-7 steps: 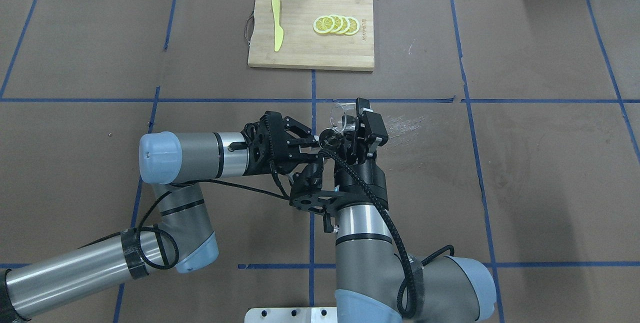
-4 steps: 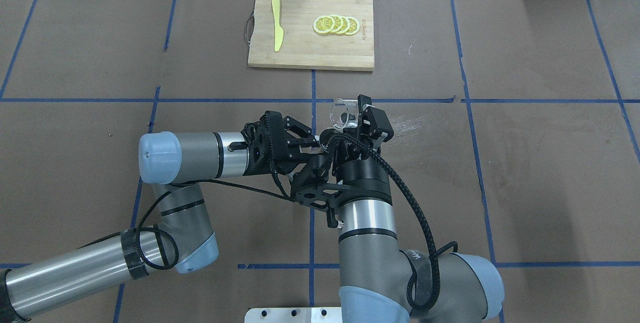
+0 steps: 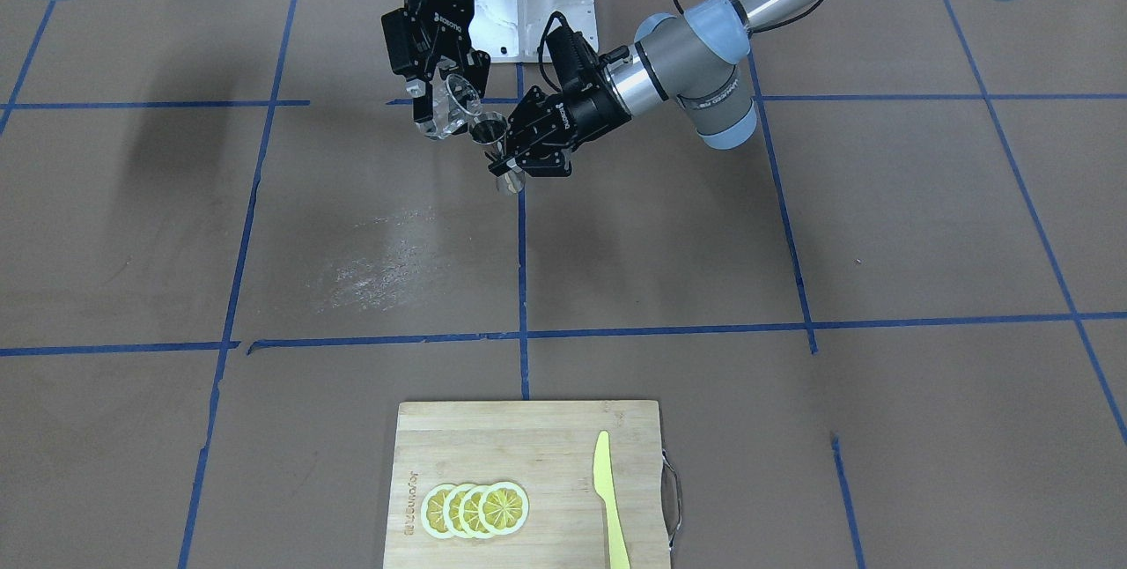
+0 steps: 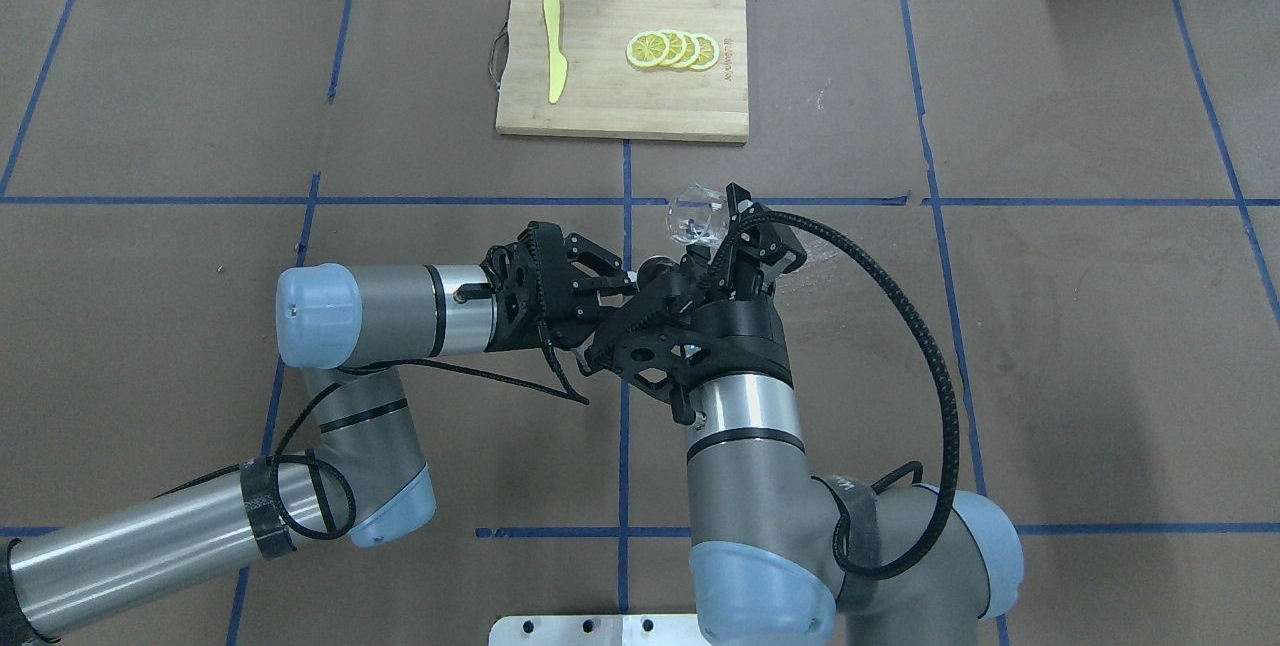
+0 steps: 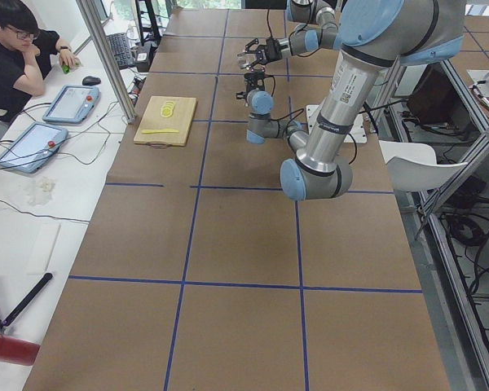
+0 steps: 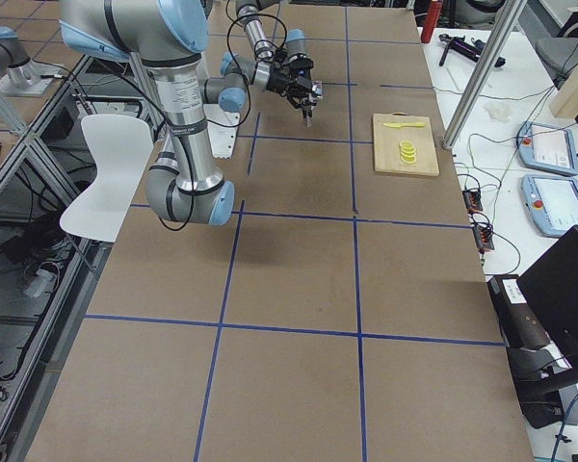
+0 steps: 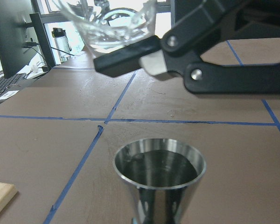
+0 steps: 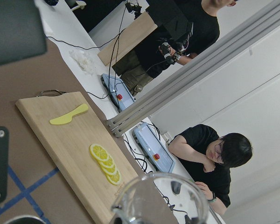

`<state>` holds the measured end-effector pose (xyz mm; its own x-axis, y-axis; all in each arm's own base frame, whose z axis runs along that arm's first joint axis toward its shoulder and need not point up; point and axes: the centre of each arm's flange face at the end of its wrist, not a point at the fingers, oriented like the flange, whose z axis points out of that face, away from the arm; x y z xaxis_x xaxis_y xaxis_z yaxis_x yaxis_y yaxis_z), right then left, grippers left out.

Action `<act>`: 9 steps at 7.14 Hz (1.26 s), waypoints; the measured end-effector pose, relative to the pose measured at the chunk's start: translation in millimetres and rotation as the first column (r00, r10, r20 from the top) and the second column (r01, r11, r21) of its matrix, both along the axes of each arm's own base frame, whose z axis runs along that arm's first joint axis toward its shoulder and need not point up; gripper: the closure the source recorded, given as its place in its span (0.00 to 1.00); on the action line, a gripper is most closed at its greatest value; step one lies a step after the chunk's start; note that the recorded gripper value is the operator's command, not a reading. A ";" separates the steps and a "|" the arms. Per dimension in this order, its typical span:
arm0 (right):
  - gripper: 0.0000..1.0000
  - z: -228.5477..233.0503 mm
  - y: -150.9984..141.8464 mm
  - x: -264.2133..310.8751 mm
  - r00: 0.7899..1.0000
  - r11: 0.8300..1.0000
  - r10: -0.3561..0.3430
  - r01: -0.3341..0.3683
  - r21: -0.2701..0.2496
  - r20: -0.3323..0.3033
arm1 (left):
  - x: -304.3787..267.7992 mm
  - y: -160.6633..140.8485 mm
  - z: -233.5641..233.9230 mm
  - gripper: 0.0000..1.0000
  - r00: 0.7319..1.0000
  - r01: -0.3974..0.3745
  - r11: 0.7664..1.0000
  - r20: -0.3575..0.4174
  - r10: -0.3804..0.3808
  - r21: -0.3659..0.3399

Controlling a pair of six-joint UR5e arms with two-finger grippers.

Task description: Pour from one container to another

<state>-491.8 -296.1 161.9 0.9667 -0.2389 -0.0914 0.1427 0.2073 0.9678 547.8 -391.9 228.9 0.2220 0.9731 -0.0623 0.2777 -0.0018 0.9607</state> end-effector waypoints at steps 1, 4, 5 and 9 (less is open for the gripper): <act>1.00 4.0 -8.7 6.8 0.999 1.000 0.005 -0.004 -0.028 0.043 | -0.4 -0.3 0.5 1.00 1.000 0.001 1.000 0.000 -0.001 0.000; 1.00 16.7 -37.0 27.9 0.994 0.996 0.041 -0.033 -0.077 0.099 | -3.4 -0.5 0.5 1.00 1.000 0.003 1.000 -0.002 -0.003 0.000; 1.00 18.6 -42.8 33.8 0.991 0.996 0.054 -0.045 -0.075 0.119 | -4.4 -0.5 1.3 1.00 1.000 0.004 1.000 -0.002 -0.004 -0.001; 1.00 30.5 -59.2 50.6 0.982 0.995 0.092 -0.082 -0.064 0.165 | -17.7 -4.4 3.1 1.00 0.999 0.014 0.997 -0.031 -0.017 -0.080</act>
